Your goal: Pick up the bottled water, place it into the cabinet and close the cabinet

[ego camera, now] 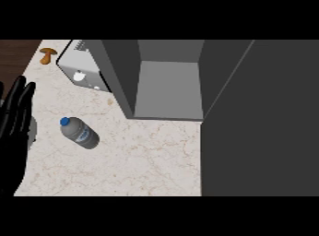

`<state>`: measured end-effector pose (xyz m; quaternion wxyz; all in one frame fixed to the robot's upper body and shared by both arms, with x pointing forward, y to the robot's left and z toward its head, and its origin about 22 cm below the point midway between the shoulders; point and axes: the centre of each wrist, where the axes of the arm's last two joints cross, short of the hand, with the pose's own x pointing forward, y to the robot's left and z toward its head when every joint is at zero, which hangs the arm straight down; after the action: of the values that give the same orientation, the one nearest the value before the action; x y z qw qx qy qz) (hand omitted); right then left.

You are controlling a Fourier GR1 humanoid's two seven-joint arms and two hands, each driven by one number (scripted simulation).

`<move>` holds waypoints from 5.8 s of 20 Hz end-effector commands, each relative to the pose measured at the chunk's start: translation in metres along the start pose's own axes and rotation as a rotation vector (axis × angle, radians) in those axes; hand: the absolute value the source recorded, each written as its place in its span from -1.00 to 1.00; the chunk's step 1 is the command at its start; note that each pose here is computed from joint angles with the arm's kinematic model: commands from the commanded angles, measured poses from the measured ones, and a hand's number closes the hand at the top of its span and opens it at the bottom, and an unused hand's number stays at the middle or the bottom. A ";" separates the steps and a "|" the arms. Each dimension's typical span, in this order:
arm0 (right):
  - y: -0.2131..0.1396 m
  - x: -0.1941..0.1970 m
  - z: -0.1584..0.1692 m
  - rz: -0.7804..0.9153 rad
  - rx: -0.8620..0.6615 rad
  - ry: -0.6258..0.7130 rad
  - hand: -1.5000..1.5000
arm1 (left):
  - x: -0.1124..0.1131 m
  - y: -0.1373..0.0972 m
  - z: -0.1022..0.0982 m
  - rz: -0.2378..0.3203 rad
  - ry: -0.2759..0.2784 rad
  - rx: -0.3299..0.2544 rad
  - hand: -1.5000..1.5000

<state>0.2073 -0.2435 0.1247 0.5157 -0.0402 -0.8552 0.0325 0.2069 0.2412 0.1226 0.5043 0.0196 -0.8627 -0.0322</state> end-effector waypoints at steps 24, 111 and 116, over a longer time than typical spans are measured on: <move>0.038 0.072 0.042 -0.162 0.250 0.036 -1.00 | 0.032 0.040 0.028 0.151 0.281 0.287 -1.00; 0.063 0.111 0.063 -0.163 0.255 0.052 -1.00 | -0.256 -0.013 0.046 -0.016 0.219 -0.012 1.00; 0.064 0.109 0.060 -0.180 0.256 0.061 -1.00 | -0.249 -0.050 0.053 0.083 0.165 -0.075 1.00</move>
<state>0.1228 -0.1637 0.1740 0.5571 0.1201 -0.8163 0.0938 0.2820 0.2346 -0.1305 0.5950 0.0125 -0.8032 -0.0263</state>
